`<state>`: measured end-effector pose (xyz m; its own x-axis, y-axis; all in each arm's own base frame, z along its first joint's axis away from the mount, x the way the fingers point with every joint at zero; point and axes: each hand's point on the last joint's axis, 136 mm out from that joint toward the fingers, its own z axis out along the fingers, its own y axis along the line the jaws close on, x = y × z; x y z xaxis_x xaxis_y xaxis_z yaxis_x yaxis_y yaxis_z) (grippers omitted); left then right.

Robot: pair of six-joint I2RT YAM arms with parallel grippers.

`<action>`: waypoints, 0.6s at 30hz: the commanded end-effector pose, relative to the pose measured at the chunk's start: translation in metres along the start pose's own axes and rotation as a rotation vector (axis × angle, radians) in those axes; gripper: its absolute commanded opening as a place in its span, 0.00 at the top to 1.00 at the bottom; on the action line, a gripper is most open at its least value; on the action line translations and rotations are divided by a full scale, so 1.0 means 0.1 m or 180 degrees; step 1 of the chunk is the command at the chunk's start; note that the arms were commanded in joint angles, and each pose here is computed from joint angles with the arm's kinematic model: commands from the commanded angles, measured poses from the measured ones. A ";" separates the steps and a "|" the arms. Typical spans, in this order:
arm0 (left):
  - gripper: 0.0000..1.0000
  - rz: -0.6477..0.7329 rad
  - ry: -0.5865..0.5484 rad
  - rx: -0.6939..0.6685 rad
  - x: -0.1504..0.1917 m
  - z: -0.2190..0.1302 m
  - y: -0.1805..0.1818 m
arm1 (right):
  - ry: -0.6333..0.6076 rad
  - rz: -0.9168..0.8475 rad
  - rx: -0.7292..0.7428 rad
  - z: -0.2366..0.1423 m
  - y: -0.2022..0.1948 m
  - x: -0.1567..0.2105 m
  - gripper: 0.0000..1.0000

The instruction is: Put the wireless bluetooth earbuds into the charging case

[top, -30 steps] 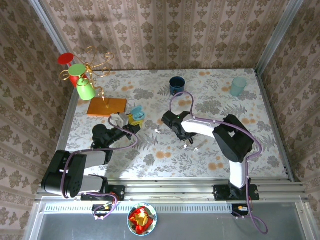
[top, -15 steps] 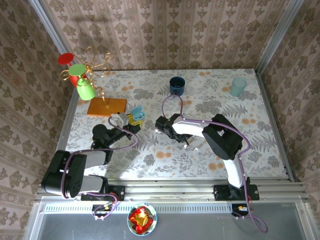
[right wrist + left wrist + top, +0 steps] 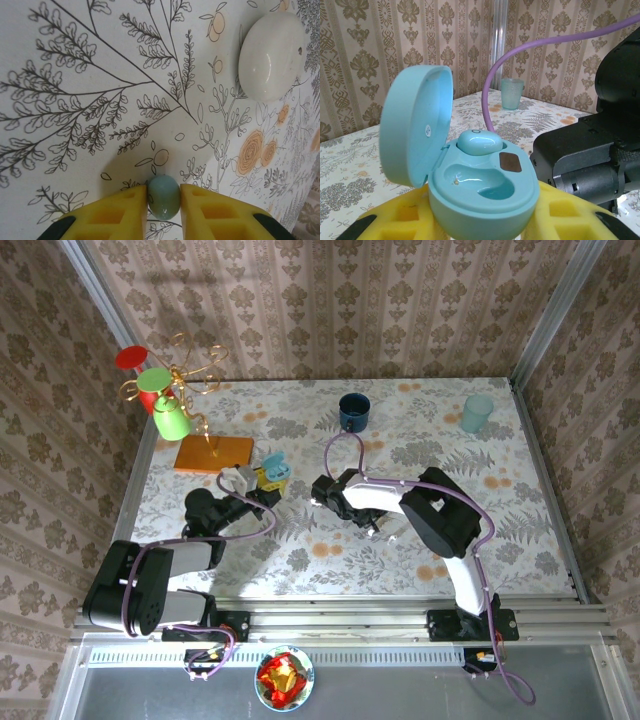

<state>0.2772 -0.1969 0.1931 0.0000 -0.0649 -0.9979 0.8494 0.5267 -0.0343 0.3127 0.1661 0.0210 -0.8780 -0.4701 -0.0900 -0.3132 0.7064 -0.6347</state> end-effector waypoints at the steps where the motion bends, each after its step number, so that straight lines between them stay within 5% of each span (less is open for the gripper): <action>1: 0.68 0.0104 -0.0085 0.0069 -0.10 0.00 -0.04 | 0.0082 -0.0010 0.0119 0.07 -0.04 0.06 0.75; 11: 0.68 0.0112 -0.0075 0.0107 -0.08 0.01 -0.07 | -0.0193 0.0224 -0.0049 -0.11 -0.13 -0.05 0.81; 18: 0.68 0.0206 -0.0066 0.0174 -0.06 0.11 -0.17 | -0.0665 0.0866 -0.0736 -0.41 -0.21 -0.14 0.82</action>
<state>0.2680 -0.2095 0.1929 0.0143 -0.0547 -0.9984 0.8721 0.4892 -0.0143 0.3091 0.1646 0.0459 -0.8739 -0.4105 -0.2603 -0.2364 0.8269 -0.5103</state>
